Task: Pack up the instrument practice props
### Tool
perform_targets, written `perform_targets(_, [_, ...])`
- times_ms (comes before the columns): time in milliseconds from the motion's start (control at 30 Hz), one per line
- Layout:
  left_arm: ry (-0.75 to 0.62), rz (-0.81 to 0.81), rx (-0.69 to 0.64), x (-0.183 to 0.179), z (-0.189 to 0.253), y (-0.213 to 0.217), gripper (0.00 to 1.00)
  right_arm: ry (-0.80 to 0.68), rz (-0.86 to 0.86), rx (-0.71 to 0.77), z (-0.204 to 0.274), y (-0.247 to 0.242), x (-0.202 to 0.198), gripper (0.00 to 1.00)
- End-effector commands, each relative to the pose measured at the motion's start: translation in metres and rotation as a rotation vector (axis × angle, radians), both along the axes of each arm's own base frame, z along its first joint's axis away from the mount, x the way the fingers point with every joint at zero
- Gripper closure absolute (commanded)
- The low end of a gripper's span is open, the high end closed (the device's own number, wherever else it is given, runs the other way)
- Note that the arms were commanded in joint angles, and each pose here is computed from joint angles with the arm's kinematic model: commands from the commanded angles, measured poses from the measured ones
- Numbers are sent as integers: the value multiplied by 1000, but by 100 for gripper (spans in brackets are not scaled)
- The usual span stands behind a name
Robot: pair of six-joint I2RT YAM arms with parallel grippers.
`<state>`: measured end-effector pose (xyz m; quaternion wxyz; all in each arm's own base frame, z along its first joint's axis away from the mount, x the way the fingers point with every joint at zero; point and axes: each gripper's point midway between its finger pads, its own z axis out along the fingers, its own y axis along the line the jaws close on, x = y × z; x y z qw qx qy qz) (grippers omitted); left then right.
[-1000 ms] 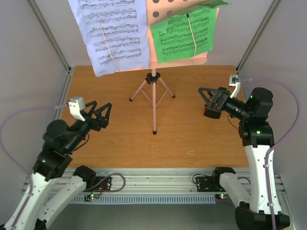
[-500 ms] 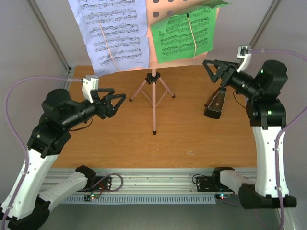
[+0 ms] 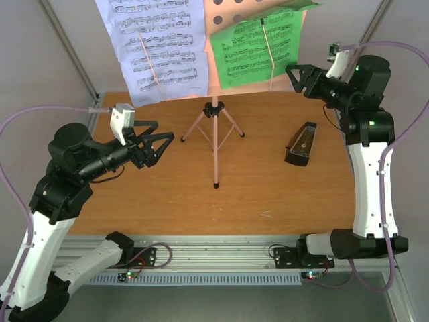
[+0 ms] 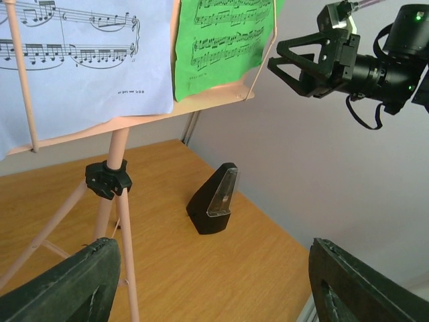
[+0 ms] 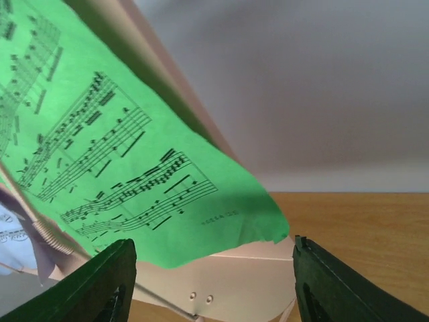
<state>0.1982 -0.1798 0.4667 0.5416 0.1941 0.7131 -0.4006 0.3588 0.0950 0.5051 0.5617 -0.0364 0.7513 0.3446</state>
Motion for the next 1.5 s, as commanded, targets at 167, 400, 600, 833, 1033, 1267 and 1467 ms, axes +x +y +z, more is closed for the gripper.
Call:
perform_targets(167, [-53, -61, 10, -12, 9, -5, 22, -47, 64, -28, 9, 7, 5, 41])
perform_targets(400, [-63, -70, 12, -16, 11, -4, 22, -57, 85, -59, 8, 6, 11, 41])
perform_targets(600, [-67, -71, 14, -17, 11, -4, 22, -58, 79, -77, 5, 3, 14, 36])
perform_targets(833, [-71, -73, 12, -19, 11, -3, 22, -46, 114, -70, 2, 7, 17, 34])
perform_targets(1033, [-80, -67, 12, -20, 11, -1, 22, -45, 153, -64, 2, 12, 12, 39])
perform_targets(1267, [-82, -64, 16, -20, 9, -1, 22, -67, 144, -80, 6, 11, -2, 42])
perform_targets(1467, [-84, -65, 13, -20, 9, -1, 22, -83, 155, -73, 8, 13, -10, 45])
